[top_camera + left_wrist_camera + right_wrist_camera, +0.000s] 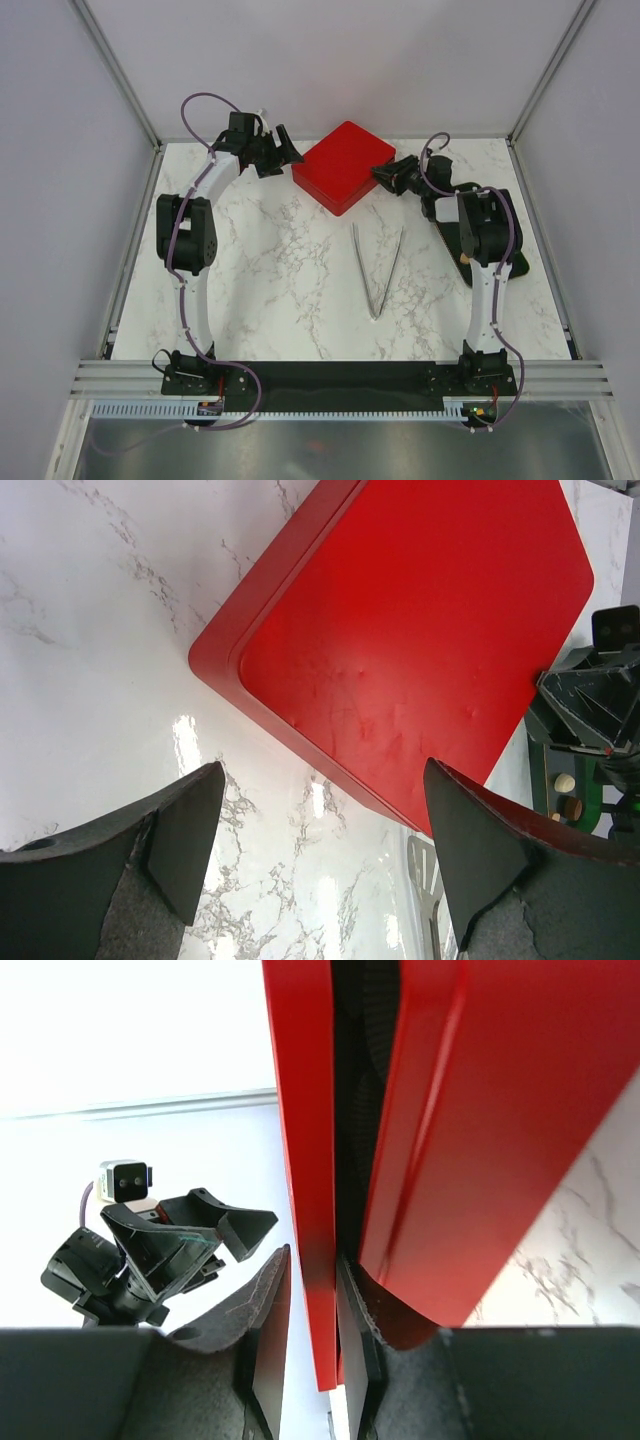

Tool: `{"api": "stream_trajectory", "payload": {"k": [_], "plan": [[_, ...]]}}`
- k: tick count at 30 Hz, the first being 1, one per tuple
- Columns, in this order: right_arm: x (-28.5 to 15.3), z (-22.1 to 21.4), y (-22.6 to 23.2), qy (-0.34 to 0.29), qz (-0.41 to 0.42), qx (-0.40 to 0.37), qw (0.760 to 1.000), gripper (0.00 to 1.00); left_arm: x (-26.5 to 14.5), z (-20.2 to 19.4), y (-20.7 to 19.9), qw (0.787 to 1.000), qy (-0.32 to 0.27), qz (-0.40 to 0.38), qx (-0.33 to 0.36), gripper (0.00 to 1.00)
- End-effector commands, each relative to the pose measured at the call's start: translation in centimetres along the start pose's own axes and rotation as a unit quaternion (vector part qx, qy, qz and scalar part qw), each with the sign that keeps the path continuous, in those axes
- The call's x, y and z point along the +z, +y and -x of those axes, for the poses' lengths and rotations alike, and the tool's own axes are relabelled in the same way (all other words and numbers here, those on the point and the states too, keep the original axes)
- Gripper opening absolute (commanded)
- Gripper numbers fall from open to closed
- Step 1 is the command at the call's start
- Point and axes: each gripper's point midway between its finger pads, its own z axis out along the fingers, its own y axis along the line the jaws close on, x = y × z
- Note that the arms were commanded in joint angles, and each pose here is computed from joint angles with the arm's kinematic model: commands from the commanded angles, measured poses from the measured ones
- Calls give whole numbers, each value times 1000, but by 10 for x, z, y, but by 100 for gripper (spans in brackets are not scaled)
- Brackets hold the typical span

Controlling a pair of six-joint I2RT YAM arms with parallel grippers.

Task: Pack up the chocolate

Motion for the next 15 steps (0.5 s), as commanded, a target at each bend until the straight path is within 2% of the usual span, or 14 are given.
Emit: {"api": "stream_trajectory", "payload": {"k": [1, 4, 6, 7, 15], "plan": [[-19, 19, 16, -27, 4, -19, 999, 33, -4, 12, -6, 1000, -17, -8, 8, 89], [-31, 23, 8, -42, -26, -17, 999, 34, -2, 12, -4, 1000, -15, -8, 6, 89], [-38, 25, -4, -57, -61, -28, 996, 42, 0, 12, -4, 1000, -15, -8, 6, 89], [-42, 27, 4, -63, -61, -38, 995, 48, 2, 13, -3, 1000, -16, -7, 6, 89], [-38, 39, 23, -81, -46, -57, 994, 52, 15, 19, 0, 1000, -19, -10, 13, 88]]}}
